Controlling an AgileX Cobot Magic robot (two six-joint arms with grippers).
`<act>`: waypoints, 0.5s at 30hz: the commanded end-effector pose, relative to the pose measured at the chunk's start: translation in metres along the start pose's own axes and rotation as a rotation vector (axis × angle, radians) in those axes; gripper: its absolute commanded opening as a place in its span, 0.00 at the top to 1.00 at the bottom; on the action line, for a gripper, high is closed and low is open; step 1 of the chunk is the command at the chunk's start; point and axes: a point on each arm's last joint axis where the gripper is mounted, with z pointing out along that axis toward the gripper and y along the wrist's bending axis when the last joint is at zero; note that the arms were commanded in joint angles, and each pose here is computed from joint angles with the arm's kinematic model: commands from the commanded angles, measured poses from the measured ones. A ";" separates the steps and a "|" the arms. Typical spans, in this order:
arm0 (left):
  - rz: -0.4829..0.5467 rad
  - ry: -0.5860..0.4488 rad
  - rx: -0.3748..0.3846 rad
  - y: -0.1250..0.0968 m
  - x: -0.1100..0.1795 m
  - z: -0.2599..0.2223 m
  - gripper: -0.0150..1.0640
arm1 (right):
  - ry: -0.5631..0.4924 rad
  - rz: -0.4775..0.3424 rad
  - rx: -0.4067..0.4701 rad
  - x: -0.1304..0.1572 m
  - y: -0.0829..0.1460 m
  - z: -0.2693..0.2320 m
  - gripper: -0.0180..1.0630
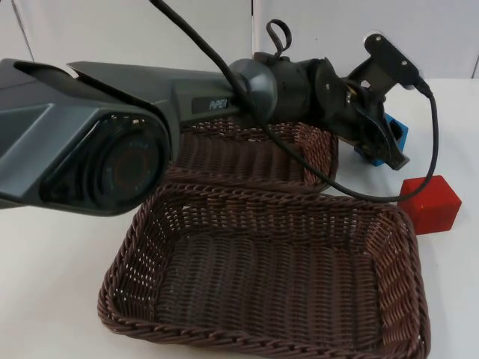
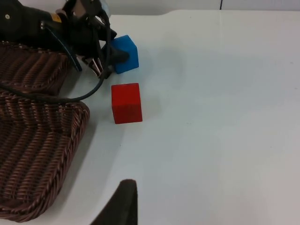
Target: Pick up one cube with the left hand and place it into the upper basket. Pick up one cube with the right hand and place it into the lower basket.
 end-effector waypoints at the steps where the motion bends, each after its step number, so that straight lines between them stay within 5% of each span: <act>1: -0.005 -0.005 0.017 -0.003 -0.009 -0.004 0.99 | -0.008 0.004 0.000 0.000 0.001 0.000 0.01; 15: -0.008 -0.073 0.056 0.012 -0.075 -0.057 0.99 | -0.008 0.004 0.000 0.000 0.001 0.000 0.01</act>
